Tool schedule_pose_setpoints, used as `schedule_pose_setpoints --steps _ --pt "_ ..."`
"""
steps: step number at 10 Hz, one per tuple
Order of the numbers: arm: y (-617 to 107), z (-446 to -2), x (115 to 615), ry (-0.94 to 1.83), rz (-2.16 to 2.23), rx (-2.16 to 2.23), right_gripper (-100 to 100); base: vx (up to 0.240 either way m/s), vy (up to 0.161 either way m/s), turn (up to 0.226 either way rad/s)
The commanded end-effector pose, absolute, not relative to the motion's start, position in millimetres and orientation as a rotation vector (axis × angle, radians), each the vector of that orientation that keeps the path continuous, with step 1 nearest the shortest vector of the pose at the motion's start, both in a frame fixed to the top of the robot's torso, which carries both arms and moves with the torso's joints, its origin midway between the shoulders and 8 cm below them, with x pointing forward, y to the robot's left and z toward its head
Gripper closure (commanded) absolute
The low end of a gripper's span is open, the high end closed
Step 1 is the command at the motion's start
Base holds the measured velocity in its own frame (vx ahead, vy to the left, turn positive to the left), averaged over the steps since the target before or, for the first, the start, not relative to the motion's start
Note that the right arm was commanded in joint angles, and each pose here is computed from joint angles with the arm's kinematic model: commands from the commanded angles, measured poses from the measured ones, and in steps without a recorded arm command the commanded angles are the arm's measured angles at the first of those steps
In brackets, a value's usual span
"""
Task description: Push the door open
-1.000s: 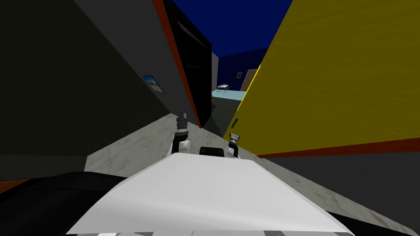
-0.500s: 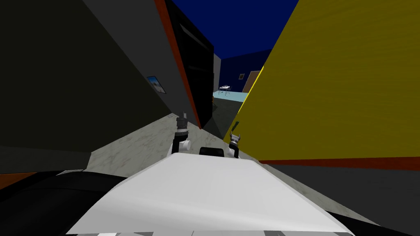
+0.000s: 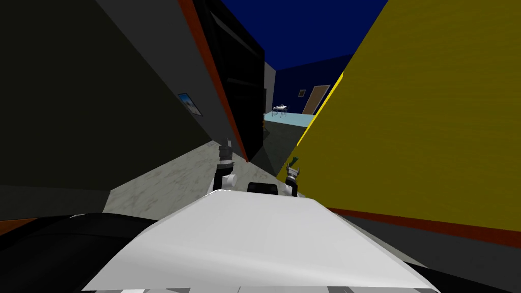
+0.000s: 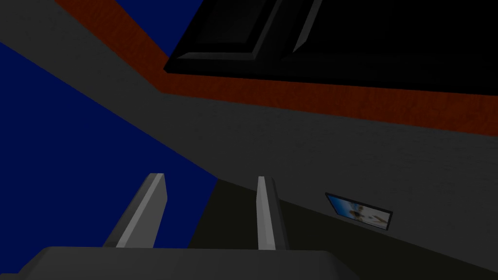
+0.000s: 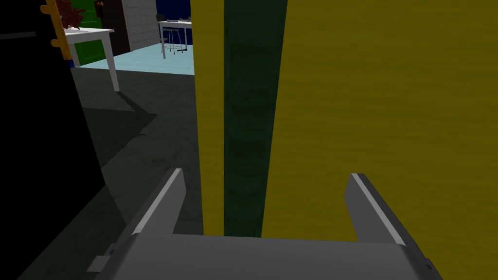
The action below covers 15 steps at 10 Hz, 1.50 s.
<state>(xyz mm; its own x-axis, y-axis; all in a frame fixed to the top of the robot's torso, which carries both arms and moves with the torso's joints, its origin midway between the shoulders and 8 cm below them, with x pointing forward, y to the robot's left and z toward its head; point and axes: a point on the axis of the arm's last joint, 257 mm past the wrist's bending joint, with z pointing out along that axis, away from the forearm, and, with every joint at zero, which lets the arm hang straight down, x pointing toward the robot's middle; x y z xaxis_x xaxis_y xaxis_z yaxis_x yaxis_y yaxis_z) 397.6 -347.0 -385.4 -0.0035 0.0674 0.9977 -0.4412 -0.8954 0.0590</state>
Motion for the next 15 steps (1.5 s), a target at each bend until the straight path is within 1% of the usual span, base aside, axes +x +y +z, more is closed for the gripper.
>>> schedule_pose_setpoints --steps 1,3,4,9,15 --pt "-344 -388 396 -0.407 1.960 1.928 -100 0.187 -0.085 0.026" --pt "-342 -389 395 -0.416 1.960 1.931 -100 0.139 -0.074 0.021" --pt "-342 -389 395 -0.416 1.960 1.931 100 -0.012 0.006 -0.008" --pt "-342 -389 395 -0.416 1.960 1.931 100 -0.007 0.007 0.003" --pt "-382 -384 389 -0.453 1.916 1.877 100 0.186 -0.017 -0.043"
